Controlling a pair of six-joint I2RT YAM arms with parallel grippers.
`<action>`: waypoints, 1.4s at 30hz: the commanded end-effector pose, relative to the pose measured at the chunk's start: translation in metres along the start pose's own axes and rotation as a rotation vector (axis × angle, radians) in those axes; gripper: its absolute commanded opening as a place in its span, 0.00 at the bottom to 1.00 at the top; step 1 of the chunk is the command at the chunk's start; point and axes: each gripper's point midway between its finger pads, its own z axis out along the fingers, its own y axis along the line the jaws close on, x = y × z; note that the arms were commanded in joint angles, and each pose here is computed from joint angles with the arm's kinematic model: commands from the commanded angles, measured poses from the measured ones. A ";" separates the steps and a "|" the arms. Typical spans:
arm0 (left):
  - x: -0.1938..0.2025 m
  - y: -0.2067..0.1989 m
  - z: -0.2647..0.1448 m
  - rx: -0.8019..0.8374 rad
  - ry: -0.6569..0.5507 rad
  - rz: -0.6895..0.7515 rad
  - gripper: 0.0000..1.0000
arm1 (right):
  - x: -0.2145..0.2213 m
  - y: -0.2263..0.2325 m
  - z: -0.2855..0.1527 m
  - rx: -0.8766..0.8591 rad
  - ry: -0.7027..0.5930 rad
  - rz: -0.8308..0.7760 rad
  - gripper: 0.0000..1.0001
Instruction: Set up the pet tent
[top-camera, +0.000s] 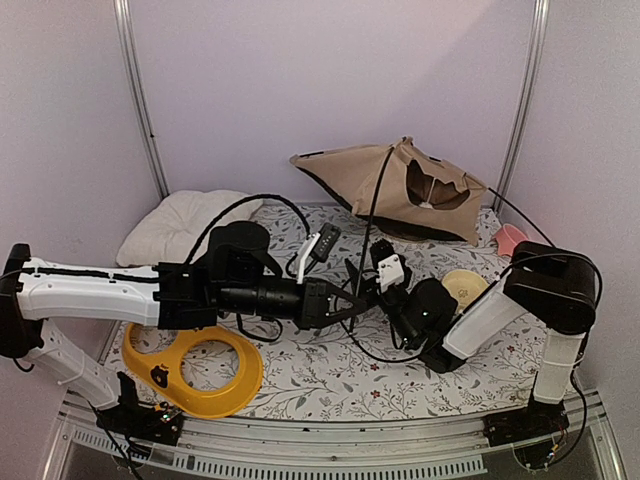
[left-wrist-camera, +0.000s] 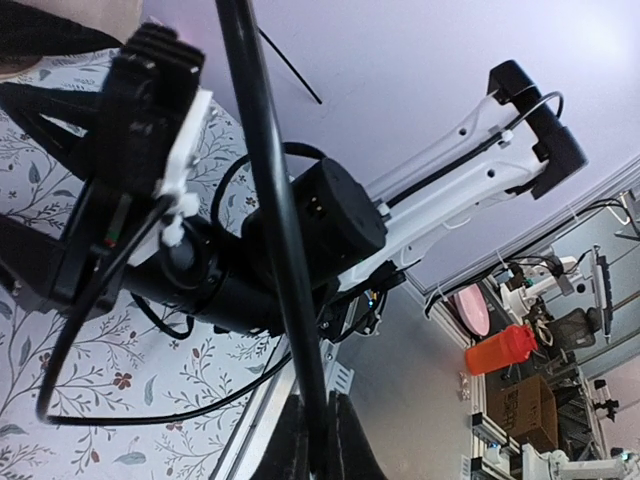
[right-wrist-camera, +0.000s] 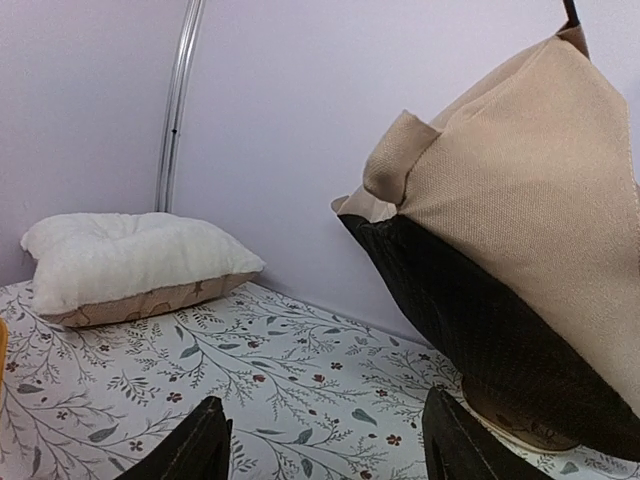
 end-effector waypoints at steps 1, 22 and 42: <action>-0.024 -0.012 0.001 0.056 -0.069 0.029 0.00 | -0.067 -0.026 0.006 0.212 -0.262 -0.022 0.67; -0.029 -0.021 0.004 0.095 -0.070 0.032 0.00 | -0.091 -0.056 0.047 0.516 -0.249 -0.140 0.54; -0.034 -0.026 0.006 0.111 -0.082 0.030 0.00 | -0.088 -0.069 0.043 0.545 -0.227 -0.136 0.18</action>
